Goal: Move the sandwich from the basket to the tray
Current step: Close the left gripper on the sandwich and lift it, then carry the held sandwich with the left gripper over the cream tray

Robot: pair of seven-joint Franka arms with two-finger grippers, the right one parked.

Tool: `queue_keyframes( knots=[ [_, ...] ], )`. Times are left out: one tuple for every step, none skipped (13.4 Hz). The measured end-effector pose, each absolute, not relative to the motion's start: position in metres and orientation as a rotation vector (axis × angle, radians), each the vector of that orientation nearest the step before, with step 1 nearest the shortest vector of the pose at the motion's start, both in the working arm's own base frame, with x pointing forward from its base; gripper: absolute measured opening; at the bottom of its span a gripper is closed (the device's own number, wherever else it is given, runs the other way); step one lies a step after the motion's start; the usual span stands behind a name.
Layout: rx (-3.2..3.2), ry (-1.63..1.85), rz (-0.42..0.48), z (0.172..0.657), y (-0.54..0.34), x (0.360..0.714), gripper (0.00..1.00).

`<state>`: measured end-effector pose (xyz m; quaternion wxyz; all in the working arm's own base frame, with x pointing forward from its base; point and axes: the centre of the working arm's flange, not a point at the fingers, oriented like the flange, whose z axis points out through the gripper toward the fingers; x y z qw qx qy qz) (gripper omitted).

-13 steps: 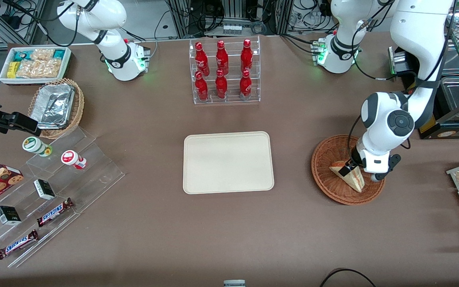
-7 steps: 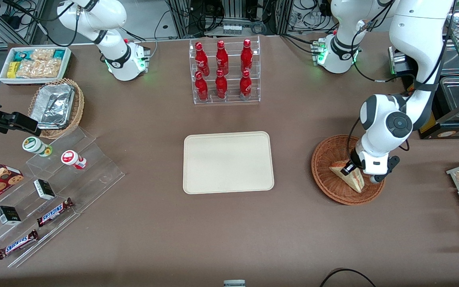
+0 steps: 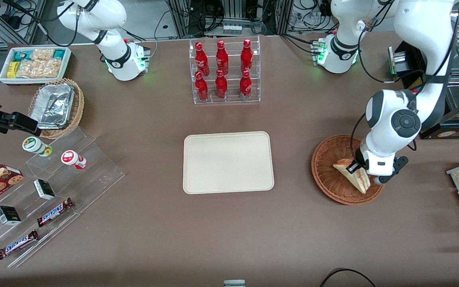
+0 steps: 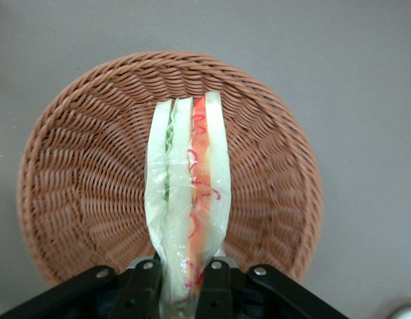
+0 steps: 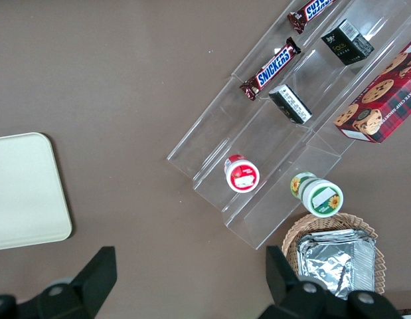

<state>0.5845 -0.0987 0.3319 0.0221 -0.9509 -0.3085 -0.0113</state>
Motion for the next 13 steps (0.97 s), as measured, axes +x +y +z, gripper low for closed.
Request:
queue_keyframes(
  knots=[
    [-2.95,-0.918,-0.027,0.354,-0.115,0.589,0.18],
    [-2.958,-0.878,-0.028,0.375,-0.134,0.592,0.18],
    [-2.971,-0.836,-0.036,0.394,-0.154,0.595,0.18],
    [-2.987,-0.797,-0.052,0.41,-0.177,0.595,0.18],
    [-3.005,-0.761,-0.071,0.42,-0.201,0.594,0.18],
    [-3.023,-0.717,-0.085,0.424,-0.226,0.59,0.18],
    [-3.039,-0.67,-0.089,0.423,-0.251,0.586,0.18],
    [-3.053,-0.619,-0.086,0.419,-0.275,0.582,0.18],
    [-3.065,-0.572,-0.081,0.412,-0.3,0.58,0.18],
    [-3.075,-0.532,-0.075,0.404,-0.326,0.577,0.18],
    [-3.084,-0.493,-0.068,0.394,-0.351,0.573,0.18],
    [-3.091,-0.453,-0.06,0.384,-0.373,0.569,0.18],
    [-3.098,-0.412,-0.053,0.375,-0.394,0.565,0.18]
  ],
)
